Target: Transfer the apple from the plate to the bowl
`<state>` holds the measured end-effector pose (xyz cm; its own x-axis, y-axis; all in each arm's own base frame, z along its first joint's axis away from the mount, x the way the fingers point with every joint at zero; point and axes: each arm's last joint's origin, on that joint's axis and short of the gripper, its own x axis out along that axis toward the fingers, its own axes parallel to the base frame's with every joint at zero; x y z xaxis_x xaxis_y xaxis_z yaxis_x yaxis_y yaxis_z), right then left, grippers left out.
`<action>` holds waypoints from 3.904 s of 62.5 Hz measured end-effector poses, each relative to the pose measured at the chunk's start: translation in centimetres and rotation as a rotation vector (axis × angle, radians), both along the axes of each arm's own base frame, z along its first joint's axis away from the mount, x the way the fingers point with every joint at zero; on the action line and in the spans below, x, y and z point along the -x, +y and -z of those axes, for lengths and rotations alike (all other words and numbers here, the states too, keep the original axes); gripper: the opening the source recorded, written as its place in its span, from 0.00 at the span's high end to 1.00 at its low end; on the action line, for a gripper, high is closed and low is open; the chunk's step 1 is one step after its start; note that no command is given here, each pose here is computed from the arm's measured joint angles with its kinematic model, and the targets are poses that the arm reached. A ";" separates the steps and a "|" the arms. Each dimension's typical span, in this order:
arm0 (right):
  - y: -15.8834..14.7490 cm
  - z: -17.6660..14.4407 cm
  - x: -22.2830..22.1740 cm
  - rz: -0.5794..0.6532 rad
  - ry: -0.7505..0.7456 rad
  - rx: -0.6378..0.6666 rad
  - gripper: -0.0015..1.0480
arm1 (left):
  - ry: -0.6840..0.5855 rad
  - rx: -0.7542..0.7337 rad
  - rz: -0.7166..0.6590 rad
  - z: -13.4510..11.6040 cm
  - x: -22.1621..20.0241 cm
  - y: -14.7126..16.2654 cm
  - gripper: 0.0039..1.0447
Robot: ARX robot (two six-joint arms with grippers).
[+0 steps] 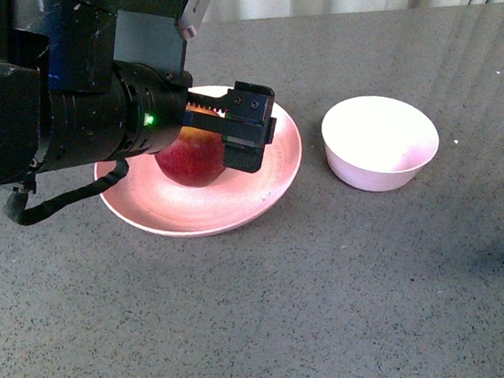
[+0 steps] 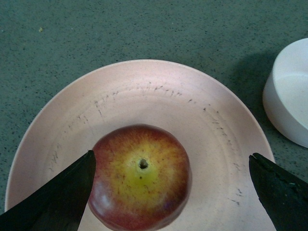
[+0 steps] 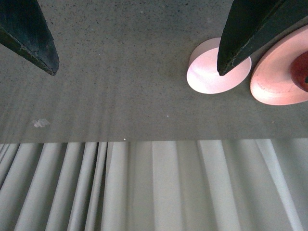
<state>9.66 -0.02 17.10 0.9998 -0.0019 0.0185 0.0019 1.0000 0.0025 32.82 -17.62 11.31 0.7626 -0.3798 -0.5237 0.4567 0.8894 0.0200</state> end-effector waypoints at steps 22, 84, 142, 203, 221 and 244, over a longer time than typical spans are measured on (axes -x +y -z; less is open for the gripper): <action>0.0 0.0 0.0 0.000 0.000 0.000 0.09 | -0.014 -0.058 -0.048 0.8 -1.1 0.3 0.08; 0.0 0.0 0.0 0.000 0.000 0.000 0.09 | -0.064 -0.062 0.039 -2.1 0.4 -2.3 0.32; 0.0 0.0 0.0 0.000 0.000 0.000 0.09 | -0.007 0.005 0.253 -1.9 0.4 -12.7 0.32; 0.0 0.0 0.0 0.000 0.000 0.000 0.09 | -0.051 0.128 0.147 -4.5 1.2 -7.6 0.08; 0.0 0.0 0.0 0.001 0.000 0.000 0.09 | -0.493 0.166 -0.411 -6.9 3.9 4.5 0.35; 0.0 0.0 0.0 -0.002 0.000 0.000 0.09 | -0.523 0.161 -0.447 -5.9 11.3 12.6 0.99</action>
